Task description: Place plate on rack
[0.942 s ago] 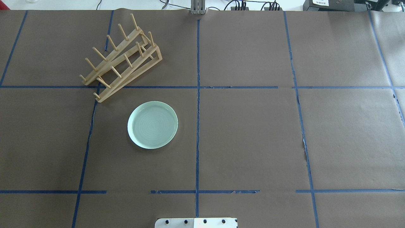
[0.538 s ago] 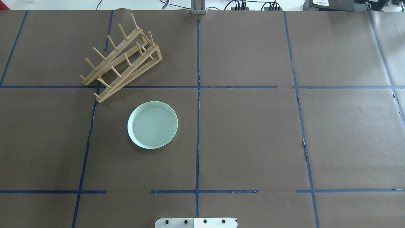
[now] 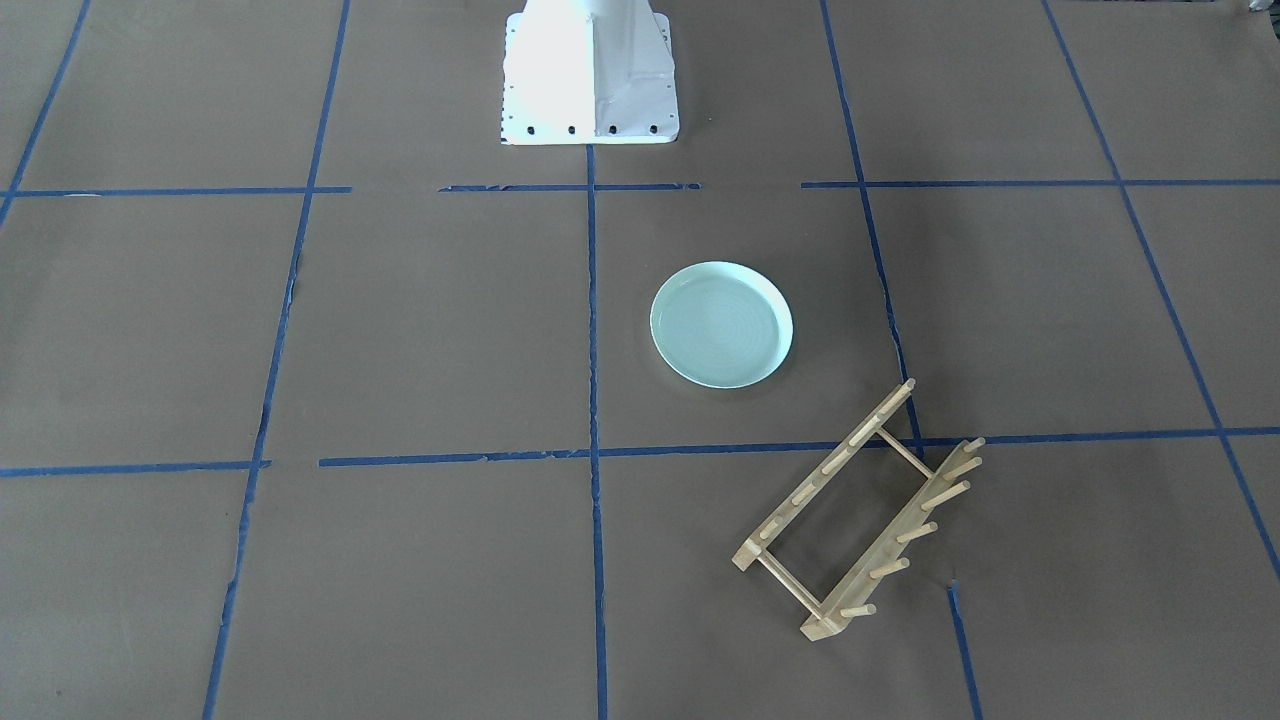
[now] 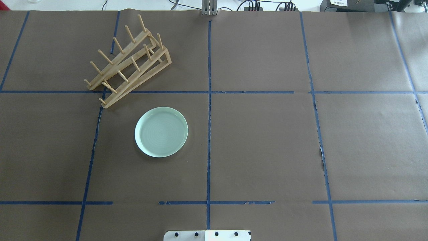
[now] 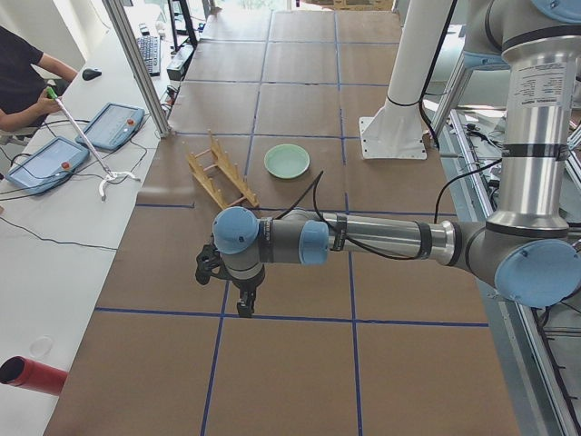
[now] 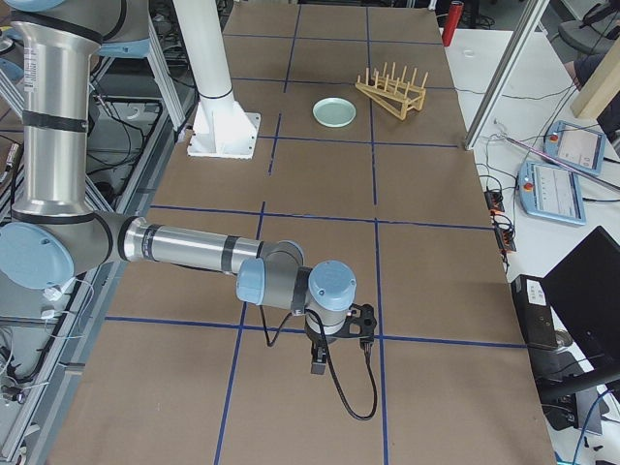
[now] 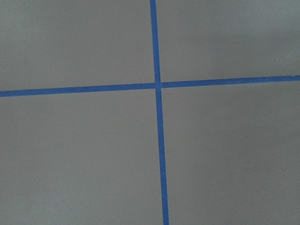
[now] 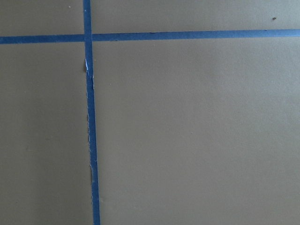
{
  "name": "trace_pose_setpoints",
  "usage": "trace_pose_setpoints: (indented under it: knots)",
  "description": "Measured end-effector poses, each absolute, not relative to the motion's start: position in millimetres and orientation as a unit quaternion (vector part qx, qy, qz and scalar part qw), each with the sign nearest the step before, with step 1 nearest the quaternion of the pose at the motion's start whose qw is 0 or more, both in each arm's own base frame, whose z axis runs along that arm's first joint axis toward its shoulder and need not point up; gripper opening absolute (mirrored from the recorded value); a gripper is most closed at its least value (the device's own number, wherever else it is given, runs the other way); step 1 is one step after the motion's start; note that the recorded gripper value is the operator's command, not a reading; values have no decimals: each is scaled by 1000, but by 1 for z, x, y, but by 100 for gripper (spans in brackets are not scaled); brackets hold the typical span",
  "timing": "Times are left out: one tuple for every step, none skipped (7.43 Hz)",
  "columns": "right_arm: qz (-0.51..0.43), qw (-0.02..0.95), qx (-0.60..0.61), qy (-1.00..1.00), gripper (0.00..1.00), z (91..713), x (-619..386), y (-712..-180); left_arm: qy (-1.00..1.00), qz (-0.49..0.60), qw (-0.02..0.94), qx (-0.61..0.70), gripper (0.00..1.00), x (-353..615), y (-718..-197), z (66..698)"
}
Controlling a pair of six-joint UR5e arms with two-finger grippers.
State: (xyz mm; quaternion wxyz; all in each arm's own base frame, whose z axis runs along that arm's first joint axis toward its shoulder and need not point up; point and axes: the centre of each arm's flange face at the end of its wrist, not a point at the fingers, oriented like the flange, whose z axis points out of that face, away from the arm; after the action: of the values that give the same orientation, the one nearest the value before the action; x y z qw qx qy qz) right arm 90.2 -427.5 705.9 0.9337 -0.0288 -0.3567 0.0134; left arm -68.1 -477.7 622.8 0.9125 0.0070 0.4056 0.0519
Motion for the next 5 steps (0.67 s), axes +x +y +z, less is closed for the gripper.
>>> trace_pose_setpoints:
  knots:
    - [13, 934, -29, -357, 100, 706, 90, -428, 406, 64, 911, 2, 100, -68, -476, 625]
    - [14, 934, -29, -357, 100, 706, 90, -427, 407, 68, 911, 0, 100, -67, -476, 630]
    - [14, 934, -29, -357, 100, 706, 90, -427, 407, 71, 911, 1, 100, -66, -477, 632]
    - [14, 934, -29, -357, 100, 706, 90, -427, 409, 73, 910, 5, 100, -64, -477, 632]
    - [14, 934, -29, -357, 100, 706, 90, -427, 410, 87, 908, 17, 100, -55, -482, 626]
